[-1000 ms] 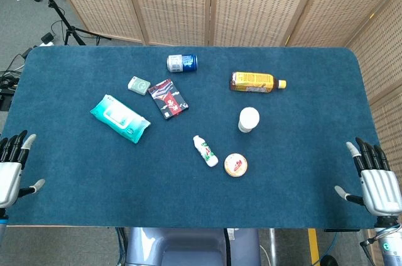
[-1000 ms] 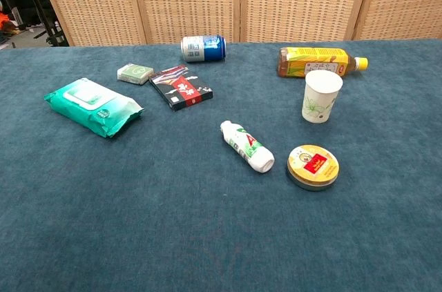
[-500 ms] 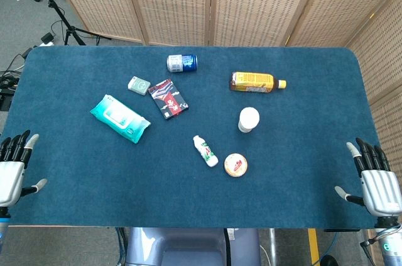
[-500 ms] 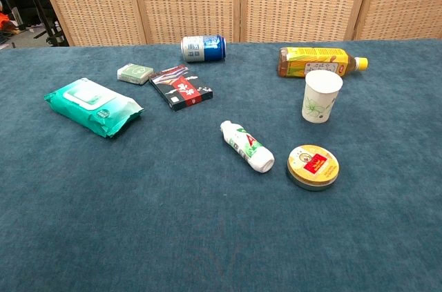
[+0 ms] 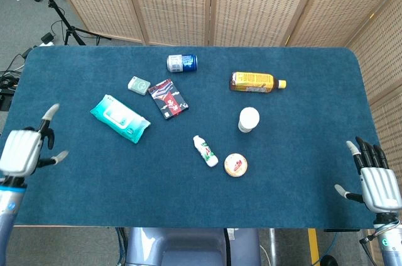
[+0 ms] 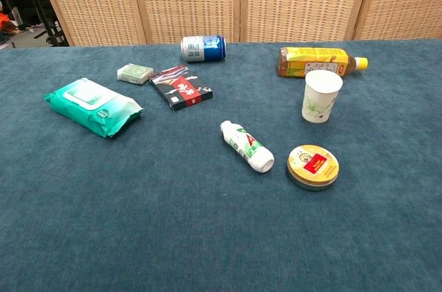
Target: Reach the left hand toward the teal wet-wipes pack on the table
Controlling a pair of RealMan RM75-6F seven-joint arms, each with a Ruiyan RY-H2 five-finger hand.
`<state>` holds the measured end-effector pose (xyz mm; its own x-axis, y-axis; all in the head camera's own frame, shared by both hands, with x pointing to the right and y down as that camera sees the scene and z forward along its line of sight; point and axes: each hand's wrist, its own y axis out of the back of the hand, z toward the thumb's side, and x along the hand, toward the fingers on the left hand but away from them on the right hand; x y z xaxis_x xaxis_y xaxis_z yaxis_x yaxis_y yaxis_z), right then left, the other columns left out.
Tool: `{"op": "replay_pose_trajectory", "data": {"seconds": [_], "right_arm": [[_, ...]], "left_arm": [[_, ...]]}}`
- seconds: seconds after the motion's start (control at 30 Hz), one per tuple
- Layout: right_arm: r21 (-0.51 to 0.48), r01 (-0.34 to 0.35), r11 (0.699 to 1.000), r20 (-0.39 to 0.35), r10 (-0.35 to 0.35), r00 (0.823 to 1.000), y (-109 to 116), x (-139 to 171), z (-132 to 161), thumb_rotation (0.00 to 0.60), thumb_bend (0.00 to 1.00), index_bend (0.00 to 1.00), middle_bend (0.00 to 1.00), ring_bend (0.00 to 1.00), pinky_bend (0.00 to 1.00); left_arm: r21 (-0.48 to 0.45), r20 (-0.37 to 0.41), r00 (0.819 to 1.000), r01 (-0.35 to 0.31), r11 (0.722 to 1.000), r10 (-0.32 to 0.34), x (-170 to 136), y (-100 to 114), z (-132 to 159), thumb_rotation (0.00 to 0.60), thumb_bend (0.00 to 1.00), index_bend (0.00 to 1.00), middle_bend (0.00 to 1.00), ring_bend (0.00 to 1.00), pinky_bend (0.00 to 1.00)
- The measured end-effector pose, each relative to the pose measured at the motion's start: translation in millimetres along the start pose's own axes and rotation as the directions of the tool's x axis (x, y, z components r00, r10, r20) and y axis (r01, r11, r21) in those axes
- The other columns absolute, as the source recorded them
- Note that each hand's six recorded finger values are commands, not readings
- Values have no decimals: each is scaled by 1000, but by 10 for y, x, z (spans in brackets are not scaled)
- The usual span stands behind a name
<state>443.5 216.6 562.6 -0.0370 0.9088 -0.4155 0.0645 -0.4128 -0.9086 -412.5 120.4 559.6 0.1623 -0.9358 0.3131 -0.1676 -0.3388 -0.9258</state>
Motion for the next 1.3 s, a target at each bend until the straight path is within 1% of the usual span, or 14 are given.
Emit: {"op": "replay_pose_trajectory", "data": {"seconds": [0.07,0.17,0.3,0.37,0.43,0.53,0.6,0.67,0.7,0.8,0.87,1.03,1.1,1.3], "right_arm": [[-2,0,1000,16,0,1000,1,-28,-28,600,0,0,0,0,0],[-3,-3,1000,36,3,999,0,-66,-66,600,0,0,0,0,0],[-4,-6,1000,64,6,998,-3,-116,-124,600,0,0,0,0,0],[-5,-11,1000,79,11,997,-8,-146,-157,600,0,0,0,0,0],[-6,-15,1000,94,15,995,-14,-177,-188,600,0,0,0,0,0],[-6,-22,1000,117,23,993,-27,-233,-232,600,0,0,0,0,0],[-6,-28,1000,129,28,991,-38,-262,-254,600,0,0,0,0,0],[-7,-35,999,143,35,989,-50,-292,-282,600,0,0,0,0,0],[-8,-37,999,148,38,988,-54,-305,-295,600,0,0,0,0,0],[-10,-43,999,164,44,985,-64,-342,-333,600,0,0,0,0,0],[-11,-46,999,175,47,983,-70,-363,-359,600,0,0,0,0,0],[-17,-51,999,197,53,979,-78,-400,-412,600,0,0,0,0,0],[-19,-54,998,202,57,978,-83,-408,-427,600,0,0,0,0,0],[-24,-65,998,219,69,973,-105,-434,-482,600,0,0,0,0,0]], "left_arm": [[-17,1,1000,26,1000,-26,145,5,65,600,25,0,1000,1000,1000],[-46,-9,996,92,995,-93,396,-27,158,600,78,0,1000,1000,1000],[-91,-35,981,185,978,-189,741,-115,267,600,131,0,1000,1000,1000],[-118,-54,974,214,970,-222,883,-153,300,600,161,0,1000,1000,1000],[-153,-75,963,245,957,-258,1060,-209,344,600,238,0,1000,1000,1000],[-197,-104,945,287,937,-311,1358,-341,414,600,493,0,1000,1000,1000],[-227,-126,931,310,923,-343,1570,-432,454,600,776,0,1000,1000,1000],[-252,-137,919,329,910,-370,1739,-514,515,600,949,0,1000,1000,1000],[-260,-140,913,340,904,-384,1841,-566,568,600,990,0,1000,1000,1000],[-252,-144,901,366,896,-409,2005,-720,669,600,1000,0,1000,1000,1000],[-252,-146,892,385,888,-428,2064,-828,723,600,1000,0,1000,1000,1000],[-258,-161,861,435,863,-482,2158,-1096,783,600,1000,0,1000,1000,1000],[-259,-172,852,446,857,-495,2188,-1183,787,600,1000,0,1000,1000,1000],[-275,-213,833,451,849,-511,2256,-1360,711,600,1000,0,1000,1000,1000]]}}
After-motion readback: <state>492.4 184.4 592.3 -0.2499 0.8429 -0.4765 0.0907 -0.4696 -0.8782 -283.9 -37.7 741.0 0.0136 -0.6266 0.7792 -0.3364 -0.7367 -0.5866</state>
